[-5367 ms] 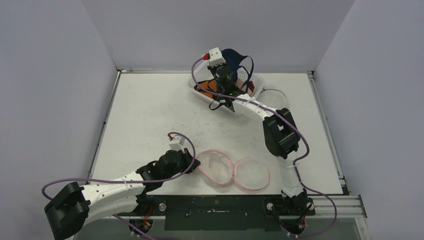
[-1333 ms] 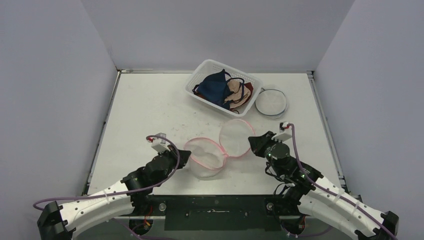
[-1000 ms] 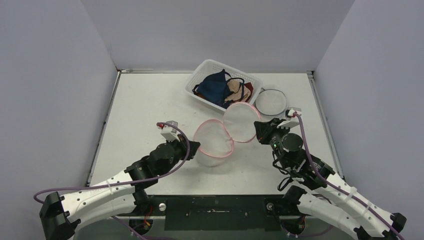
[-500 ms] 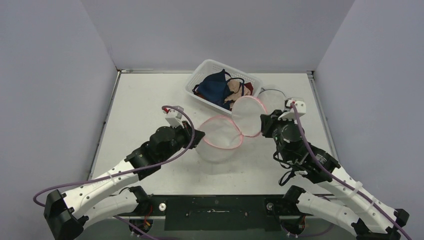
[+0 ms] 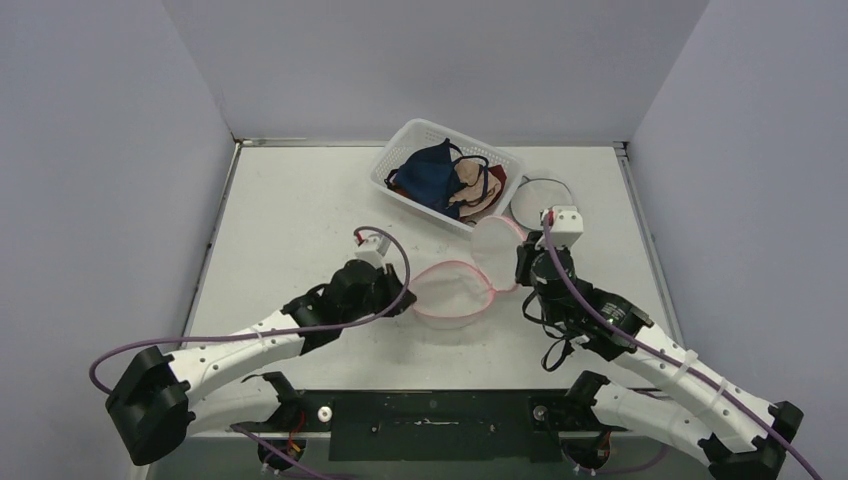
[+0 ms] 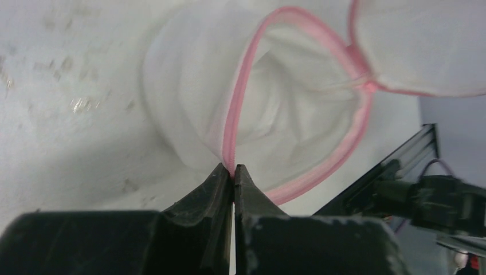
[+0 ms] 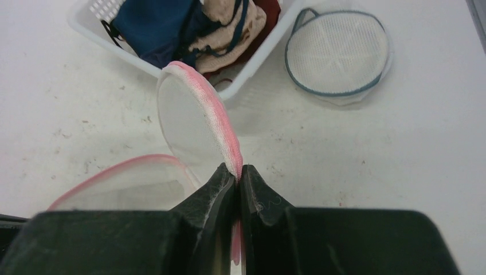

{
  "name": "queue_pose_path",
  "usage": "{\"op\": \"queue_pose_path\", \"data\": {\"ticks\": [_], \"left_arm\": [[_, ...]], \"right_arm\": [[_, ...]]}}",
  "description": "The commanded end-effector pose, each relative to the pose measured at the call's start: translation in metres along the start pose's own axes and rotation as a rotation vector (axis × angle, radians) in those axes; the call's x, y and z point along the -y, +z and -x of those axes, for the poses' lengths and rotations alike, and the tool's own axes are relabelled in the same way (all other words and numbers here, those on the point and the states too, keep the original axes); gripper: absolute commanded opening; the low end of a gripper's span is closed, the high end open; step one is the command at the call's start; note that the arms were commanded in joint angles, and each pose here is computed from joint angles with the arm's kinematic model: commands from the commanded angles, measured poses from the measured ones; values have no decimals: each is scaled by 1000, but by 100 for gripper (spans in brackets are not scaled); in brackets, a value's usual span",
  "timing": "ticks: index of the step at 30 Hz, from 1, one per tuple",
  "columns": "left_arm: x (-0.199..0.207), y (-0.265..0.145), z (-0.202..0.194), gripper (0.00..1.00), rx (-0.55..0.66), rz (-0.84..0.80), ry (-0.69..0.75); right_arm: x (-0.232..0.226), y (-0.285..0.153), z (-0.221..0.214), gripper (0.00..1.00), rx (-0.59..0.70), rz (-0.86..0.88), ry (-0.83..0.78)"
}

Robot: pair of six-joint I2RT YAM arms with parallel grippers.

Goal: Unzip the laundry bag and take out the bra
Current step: Close the laundry bag at the center of the board.

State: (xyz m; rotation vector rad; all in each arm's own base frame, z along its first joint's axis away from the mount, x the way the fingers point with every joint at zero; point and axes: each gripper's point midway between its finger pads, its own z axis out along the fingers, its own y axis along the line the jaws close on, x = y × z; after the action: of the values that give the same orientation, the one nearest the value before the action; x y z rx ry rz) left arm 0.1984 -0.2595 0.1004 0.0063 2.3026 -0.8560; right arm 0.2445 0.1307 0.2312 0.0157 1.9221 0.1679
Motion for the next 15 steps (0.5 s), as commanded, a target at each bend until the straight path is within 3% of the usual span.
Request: {"op": "queue_pose_path", "data": {"ticks": [1,4,11,15], "left_arm": [[93,-35,95,2,220,-219,57],[90,-39,93,3,233,-227,59],[38,3,30,2,111,-161,-38],[36,14,22,1,67,-152,-39]], "right_arm": [[-14,-22,89,5,178,46,69],[-12,-26,92,5,185,47,73],[6,-6,9,5,67,-7,58],[14,-8,-3,5,63,-15,77]]}}
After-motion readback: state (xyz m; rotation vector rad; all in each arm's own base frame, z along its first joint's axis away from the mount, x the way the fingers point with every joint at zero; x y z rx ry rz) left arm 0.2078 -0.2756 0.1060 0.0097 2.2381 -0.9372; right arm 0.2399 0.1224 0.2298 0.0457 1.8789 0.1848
